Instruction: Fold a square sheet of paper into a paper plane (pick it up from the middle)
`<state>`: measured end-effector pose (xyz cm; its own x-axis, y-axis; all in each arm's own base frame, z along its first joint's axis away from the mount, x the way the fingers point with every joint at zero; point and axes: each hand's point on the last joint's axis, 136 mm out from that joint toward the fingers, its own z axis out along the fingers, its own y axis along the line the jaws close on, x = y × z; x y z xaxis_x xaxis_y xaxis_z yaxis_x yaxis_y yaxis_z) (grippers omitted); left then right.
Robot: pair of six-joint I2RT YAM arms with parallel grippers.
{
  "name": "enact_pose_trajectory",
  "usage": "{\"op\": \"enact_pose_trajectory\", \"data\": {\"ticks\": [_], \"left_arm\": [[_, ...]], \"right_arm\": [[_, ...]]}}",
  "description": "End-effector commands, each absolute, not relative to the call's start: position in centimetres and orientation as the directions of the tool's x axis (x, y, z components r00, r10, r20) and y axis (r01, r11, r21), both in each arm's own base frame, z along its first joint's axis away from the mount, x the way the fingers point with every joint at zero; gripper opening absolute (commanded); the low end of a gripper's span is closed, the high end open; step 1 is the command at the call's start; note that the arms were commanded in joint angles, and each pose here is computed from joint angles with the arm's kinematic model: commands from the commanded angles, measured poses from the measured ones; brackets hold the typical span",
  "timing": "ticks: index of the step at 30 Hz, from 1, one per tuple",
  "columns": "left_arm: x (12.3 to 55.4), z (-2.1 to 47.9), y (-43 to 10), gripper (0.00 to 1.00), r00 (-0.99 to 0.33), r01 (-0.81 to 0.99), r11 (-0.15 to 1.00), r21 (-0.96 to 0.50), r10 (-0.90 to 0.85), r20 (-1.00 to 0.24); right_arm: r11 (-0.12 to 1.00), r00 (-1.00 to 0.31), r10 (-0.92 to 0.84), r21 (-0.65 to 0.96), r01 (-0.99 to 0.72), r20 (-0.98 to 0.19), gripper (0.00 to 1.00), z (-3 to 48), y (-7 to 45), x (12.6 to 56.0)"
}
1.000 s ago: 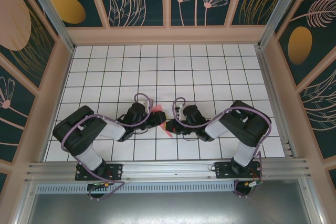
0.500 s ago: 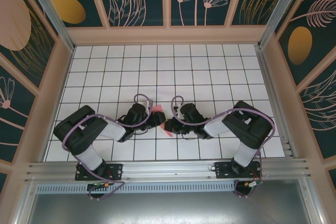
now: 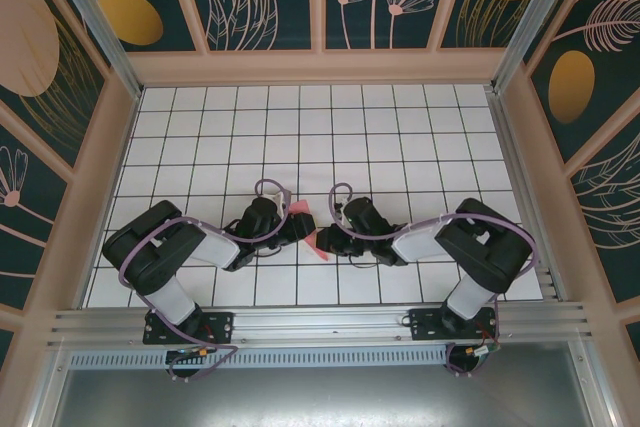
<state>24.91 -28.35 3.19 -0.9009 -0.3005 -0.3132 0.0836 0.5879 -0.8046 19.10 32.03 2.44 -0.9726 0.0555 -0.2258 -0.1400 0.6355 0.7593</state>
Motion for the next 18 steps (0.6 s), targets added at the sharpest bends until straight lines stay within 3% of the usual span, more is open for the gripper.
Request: {"op": "enact_pose_trajectory", "data": {"ticks": [1,11,18], "left_arm": [[23.3,-0.9,-26.2,0.37,-0.924,-0.008,0.683,-0.730,-0.284,-0.256],[23.2,-1.2,-26.1,0.37,-0.926,-0.031,0.689,-0.724,-0.292,-0.239],[23.2,-1.4,-25.9,0.37,-0.925,-0.049,0.698,-0.714,-0.301,-0.231]], "right_arm": [[0.662,-0.972,0.041,0.735,-0.147,-0.231,0.18,1.9,30.9,18.4],[0.709,-0.980,-0.074,0.682,-0.180,-0.182,0.08,-0.7,30.5,15.7],[0.797,-0.984,-0.127,0.578,-0.178,-0.128,0.09,-3.9,29.4,13.7]]}}
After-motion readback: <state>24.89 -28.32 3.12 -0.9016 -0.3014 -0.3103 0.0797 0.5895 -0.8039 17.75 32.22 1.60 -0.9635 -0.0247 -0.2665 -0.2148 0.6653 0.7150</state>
